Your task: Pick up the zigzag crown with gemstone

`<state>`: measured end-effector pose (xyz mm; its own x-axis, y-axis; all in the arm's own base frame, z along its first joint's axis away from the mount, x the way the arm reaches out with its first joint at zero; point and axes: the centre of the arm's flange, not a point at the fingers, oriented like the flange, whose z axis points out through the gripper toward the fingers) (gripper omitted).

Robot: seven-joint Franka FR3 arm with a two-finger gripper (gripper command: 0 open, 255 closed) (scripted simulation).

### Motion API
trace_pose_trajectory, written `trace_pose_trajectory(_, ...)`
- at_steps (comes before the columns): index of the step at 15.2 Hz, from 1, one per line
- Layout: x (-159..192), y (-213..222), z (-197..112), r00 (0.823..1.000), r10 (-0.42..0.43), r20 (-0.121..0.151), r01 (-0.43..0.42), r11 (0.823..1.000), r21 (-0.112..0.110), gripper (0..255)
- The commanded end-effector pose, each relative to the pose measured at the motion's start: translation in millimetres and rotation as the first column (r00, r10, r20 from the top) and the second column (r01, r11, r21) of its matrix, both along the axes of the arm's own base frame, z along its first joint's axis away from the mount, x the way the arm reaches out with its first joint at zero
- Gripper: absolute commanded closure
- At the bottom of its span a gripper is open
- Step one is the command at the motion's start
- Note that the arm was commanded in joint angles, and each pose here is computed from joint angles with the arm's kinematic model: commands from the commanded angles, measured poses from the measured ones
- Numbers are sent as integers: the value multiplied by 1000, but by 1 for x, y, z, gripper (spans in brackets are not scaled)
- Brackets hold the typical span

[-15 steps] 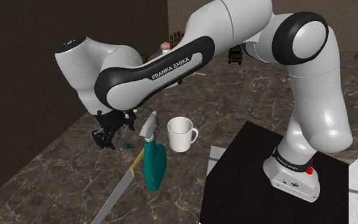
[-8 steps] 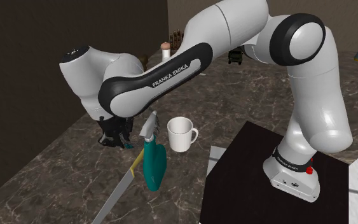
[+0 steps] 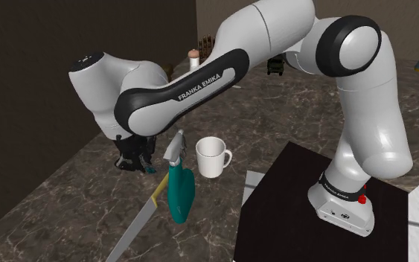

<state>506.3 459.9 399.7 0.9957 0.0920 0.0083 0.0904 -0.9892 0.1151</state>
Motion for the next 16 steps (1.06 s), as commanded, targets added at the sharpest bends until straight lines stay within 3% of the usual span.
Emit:
trace_pose_trajectory(1, 0, 0, 8, 1000, 0, -1, 0, 1000, 0, 255)
trace_pose_trajectory(16, 0, 0, 77, 1000, 0, -1, 0, 1000, 0, 255)
